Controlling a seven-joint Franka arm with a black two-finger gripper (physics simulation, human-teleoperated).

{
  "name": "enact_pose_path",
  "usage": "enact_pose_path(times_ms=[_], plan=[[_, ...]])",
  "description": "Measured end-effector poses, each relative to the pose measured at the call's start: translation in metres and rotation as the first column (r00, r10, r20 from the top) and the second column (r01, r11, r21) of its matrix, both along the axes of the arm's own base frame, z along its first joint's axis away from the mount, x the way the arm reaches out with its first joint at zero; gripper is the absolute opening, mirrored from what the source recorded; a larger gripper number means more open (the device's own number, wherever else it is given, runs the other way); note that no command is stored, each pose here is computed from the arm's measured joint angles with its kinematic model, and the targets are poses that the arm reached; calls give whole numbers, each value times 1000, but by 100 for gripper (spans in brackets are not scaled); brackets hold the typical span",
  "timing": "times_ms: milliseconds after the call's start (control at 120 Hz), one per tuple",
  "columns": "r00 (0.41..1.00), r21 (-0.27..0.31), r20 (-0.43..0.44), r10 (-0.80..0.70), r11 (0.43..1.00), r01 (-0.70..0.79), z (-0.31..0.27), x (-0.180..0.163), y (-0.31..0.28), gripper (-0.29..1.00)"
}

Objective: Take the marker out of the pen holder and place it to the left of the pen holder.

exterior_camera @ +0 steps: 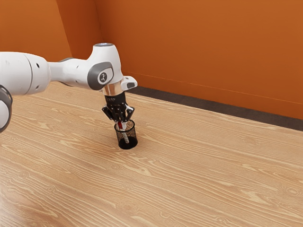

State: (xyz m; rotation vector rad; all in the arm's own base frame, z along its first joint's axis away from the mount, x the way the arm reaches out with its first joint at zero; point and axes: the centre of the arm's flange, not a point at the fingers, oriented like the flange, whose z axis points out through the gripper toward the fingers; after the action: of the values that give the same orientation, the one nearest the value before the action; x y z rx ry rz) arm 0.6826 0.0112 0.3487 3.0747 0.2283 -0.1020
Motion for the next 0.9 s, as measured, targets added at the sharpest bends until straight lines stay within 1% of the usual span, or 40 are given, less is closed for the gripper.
enact_pose_path(times_ms=[258,450,617,808,900], plan=[[1000,22,19,1,1000,-2,15,-2,1,-6],[999,61,39,-4,998,2,50,-10,1,-7],[999,91,32,-6,996,3,77,-24,0,-8],[999,112,54,-2,994,-4,108,-35,0,-8],[998,117,67,17,993,-25,119,-37,11,-8]])
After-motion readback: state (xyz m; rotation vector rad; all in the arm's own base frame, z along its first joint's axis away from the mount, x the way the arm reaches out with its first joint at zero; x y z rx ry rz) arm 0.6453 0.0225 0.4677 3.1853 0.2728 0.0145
